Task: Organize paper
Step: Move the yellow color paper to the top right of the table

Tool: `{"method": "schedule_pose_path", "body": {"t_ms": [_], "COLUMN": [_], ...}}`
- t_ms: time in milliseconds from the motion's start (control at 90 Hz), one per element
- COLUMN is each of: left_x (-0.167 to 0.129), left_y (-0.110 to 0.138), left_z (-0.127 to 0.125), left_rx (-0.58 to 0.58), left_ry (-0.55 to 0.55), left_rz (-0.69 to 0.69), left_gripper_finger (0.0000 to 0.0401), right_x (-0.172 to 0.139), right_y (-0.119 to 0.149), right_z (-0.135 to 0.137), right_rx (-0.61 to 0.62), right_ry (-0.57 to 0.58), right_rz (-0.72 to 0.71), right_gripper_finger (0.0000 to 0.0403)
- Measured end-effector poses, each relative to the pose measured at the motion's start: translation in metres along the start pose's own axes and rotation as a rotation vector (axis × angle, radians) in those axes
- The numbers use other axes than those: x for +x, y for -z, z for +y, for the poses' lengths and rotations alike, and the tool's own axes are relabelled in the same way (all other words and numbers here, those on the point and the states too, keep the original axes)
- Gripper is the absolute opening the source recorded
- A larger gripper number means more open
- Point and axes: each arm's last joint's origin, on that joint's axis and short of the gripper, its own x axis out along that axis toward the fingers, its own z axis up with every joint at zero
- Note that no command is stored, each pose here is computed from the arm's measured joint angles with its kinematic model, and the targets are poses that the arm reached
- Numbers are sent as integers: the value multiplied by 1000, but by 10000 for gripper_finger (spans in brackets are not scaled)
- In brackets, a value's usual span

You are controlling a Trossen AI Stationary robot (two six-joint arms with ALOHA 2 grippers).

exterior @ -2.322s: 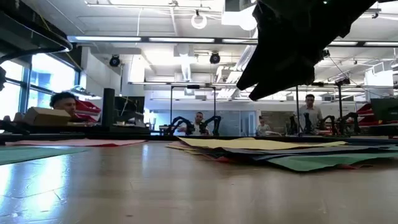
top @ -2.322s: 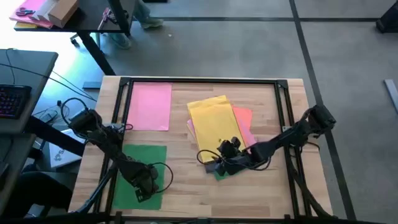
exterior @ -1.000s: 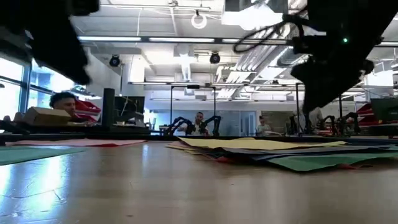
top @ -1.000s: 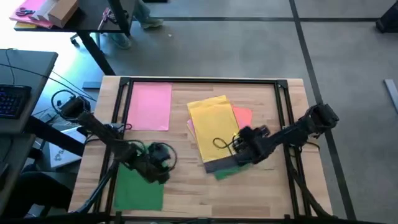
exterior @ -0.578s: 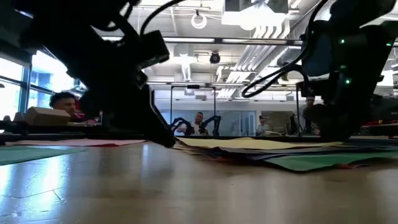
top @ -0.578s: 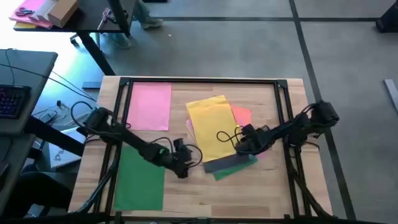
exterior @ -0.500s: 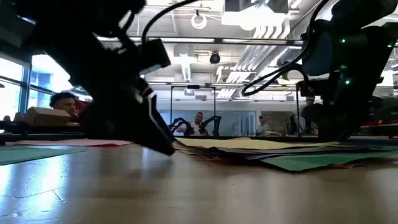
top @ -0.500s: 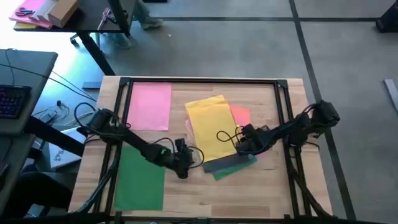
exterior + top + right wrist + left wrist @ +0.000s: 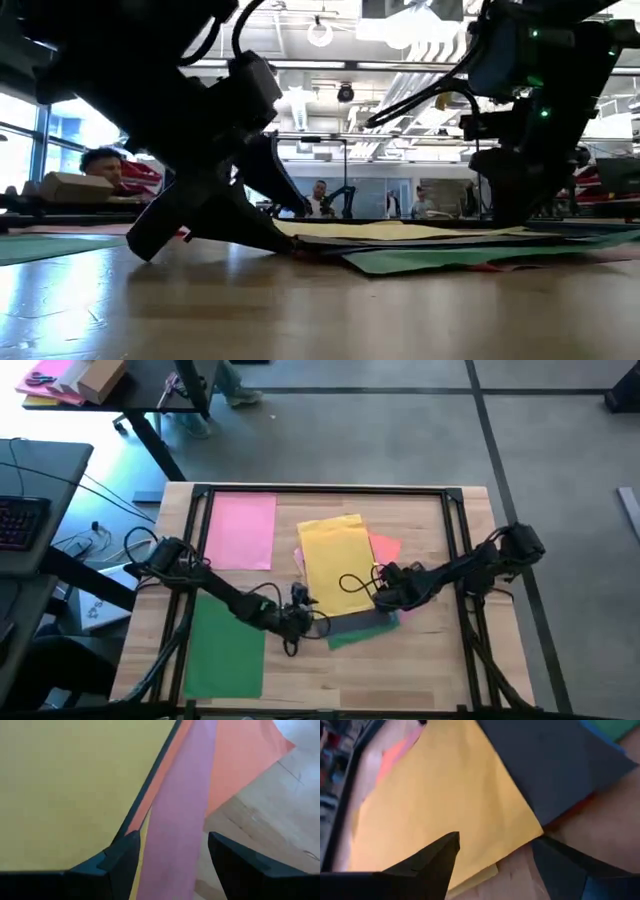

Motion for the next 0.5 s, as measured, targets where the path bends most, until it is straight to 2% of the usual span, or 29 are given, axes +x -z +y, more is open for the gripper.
{"method": "schedule_pose_path", "body": {"t_ms": [189, 300, 500], "left_x": [0, -1, -10], "left_y": [1, 1, -5], "left_z": [3, 1, -9], "left_rx": [77, 130, 192], "left_ry": [-98, -104, -116], "left_rz": [42, 41, 28], "left_gripper_finger": [241, 241, 241], "right_x": [-1, -3, -3], "right_y": [0, 0, 0], "right_z": [6, 11, 11], "right_rx": [-38, -64, -65], "right_ry": [-50, -99, -102], "right_rz": [-18, -27, -28], "right_gripper_finger": [222, 222, 222]}}
